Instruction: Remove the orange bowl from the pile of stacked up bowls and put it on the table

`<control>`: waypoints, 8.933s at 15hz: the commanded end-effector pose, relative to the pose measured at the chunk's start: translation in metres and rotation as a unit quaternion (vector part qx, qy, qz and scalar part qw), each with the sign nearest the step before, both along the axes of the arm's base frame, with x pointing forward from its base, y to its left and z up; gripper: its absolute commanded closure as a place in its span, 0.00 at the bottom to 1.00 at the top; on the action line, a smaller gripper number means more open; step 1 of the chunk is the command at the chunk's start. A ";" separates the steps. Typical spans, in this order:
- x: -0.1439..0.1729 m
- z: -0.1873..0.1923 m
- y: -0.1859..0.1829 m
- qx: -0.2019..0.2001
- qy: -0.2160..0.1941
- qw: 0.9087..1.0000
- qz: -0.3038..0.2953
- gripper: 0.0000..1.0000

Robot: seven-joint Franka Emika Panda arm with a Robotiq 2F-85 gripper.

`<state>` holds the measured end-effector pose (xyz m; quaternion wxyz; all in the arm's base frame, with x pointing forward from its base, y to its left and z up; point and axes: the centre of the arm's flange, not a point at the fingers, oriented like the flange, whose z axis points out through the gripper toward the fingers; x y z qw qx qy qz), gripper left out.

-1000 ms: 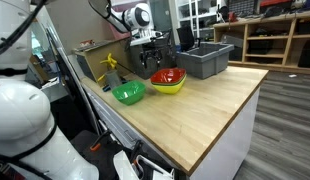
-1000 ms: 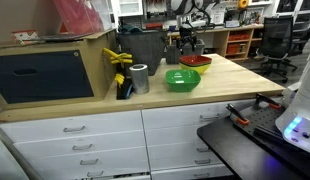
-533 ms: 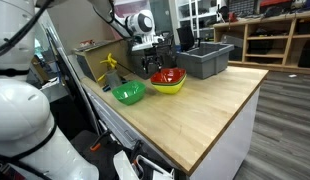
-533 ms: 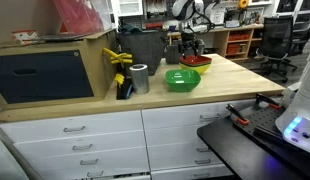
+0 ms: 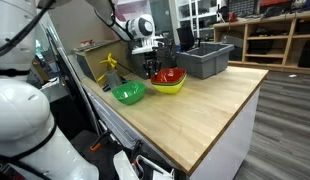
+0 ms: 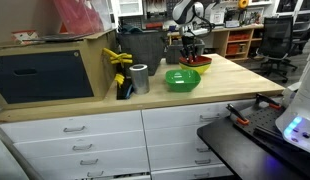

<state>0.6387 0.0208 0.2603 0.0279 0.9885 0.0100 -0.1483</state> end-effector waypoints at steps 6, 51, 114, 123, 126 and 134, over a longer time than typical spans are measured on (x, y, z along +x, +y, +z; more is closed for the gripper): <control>-0.010 0.005 0.010 0.005 0.004 1.000 -0.004 0.99; -0.049 0.158 -0.070 -0.213 -0.080 0.973 -0.034 0.99; -0.245 0.002 -0.099 -0.189 0.008 0.972 -0.139 0.41; -0.174 0.081 -0.029 -0.131 -0.096 0.982 -0.096 0.00; -0.145 0.108 -0.032 -0.102 -0.116 0.983 -0.103 0.00; -0.072 0.160 -0.014 -0.018 -0.142 0.982 -0.124 0.00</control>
